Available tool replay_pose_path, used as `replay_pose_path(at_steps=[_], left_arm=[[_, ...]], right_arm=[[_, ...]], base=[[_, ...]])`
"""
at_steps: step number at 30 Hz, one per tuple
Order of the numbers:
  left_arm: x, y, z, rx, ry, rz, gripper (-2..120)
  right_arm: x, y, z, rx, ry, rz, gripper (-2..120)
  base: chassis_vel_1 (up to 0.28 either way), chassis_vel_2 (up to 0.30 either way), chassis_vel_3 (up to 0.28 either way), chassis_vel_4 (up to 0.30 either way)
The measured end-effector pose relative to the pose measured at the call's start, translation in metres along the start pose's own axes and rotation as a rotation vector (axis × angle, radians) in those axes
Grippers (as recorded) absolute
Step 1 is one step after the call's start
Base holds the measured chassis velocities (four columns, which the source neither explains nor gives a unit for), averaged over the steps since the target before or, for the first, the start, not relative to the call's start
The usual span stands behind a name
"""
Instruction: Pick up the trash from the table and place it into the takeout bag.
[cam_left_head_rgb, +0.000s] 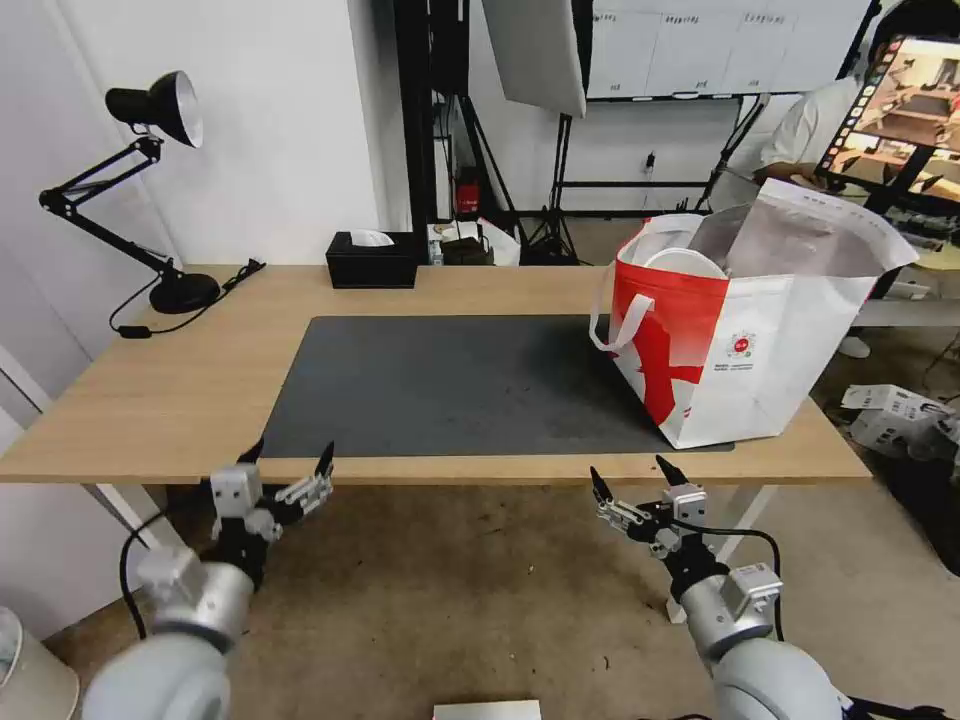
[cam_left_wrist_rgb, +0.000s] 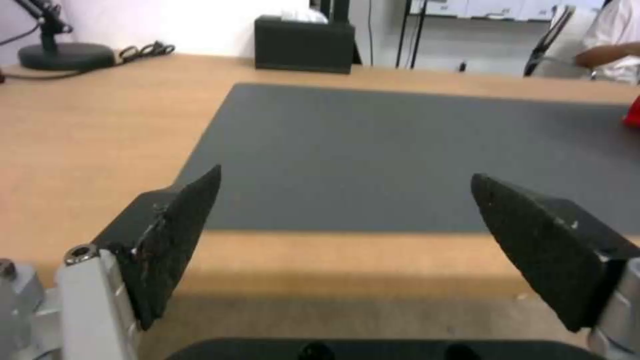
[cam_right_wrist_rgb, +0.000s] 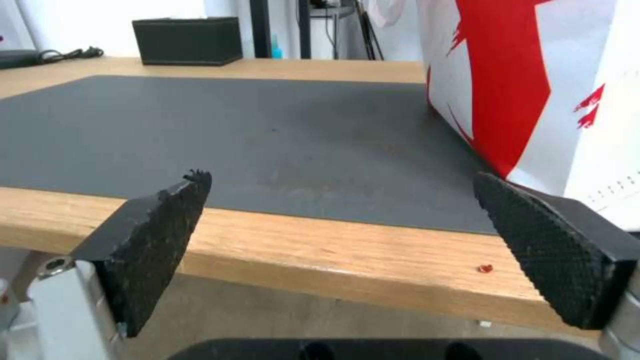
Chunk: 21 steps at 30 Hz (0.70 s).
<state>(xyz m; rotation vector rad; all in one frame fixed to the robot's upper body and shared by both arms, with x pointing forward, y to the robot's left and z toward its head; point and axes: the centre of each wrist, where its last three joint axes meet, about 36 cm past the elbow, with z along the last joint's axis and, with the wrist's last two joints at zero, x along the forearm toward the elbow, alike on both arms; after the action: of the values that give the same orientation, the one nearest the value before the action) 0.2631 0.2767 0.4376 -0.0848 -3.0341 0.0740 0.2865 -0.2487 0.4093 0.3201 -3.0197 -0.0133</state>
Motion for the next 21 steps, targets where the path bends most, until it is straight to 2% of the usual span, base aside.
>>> replay_pose_path(at_steps=[2,9,12,16,21], left_arm=[[0.006,-0.003,0.012,-0.010,-0.004,-0.018,100],[0.014,-0.005,0.031,-0.006,-0.001,-0.044,100],[0.015,-0.007,0.050,0.007,-0.017,-0.055,100],[0.010,-0.008,0.061,0.020,-0.040,-0.061,100],[0.001,-0.009,0.065,0.034,-0.078,-0.066,100]], right_arm=[[0.000,0.000,0.000,0.000,0.000,0.000,100],[0.000,0.000,0.000,0.000,0.000,0.000,100],[0.000,0.000,0.000,0.000,0.000,0.000,100],[0.000,0.000,0.000,0.000,0.000,0.000,100],[0.000,0.000,0.000,0.000,0.000,0.000,100]], base=[[0.000,0.000,0.000,0.000],[0.000,0.000,0.000,0.000],[0.000,0.000,0.000,0.000],[0.000,0.000,0.000,0.000],[0.000,0.000,0.000,0.000]])
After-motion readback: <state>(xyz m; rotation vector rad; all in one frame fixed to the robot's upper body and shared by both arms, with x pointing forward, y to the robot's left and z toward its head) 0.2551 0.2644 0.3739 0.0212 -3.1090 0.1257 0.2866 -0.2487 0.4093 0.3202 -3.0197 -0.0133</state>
